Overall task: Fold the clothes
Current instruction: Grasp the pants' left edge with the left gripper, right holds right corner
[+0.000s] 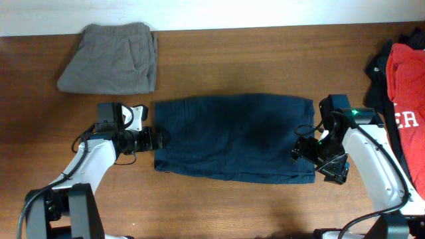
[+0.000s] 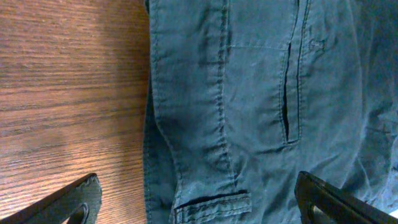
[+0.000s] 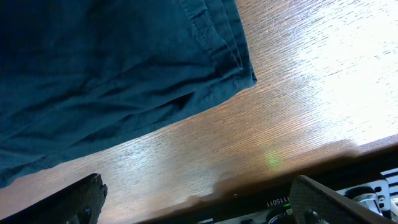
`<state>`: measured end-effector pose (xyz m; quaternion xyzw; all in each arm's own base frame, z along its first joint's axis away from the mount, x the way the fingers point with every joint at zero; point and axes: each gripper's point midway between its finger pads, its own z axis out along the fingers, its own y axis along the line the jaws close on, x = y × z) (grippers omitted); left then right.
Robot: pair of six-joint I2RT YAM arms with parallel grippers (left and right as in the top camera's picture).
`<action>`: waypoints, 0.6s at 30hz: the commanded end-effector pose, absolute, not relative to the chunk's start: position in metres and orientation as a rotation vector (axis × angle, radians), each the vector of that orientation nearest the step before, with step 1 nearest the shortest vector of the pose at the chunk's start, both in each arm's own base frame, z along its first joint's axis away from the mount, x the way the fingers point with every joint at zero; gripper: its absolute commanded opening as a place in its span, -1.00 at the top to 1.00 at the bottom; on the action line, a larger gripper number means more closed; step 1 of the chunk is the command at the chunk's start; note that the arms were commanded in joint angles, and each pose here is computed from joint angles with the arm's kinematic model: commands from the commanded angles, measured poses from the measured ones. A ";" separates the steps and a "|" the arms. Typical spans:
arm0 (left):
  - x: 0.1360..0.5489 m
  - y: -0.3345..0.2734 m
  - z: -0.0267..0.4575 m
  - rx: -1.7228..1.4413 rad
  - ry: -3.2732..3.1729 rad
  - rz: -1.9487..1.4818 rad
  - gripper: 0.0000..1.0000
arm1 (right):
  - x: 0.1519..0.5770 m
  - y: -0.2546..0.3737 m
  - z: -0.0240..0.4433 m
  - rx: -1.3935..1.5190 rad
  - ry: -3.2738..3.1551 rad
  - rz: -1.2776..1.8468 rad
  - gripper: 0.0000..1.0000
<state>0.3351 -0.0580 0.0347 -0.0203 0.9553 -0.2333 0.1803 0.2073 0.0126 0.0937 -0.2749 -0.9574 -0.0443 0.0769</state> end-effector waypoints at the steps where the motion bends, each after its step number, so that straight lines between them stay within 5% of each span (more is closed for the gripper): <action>1: 0.339 -0.058 0.032 -0.071 2.706 -0.669 -0.98 | 0.208 0.012 0.093 -0.820 -2.868 -0.142 -0.98; 18: 0.335 -0.065 0.005 -0.099 2.763 -0.755 -0.99 | 0.209 0.012 0.093 -0.820 -2.872 -0.143 -0.98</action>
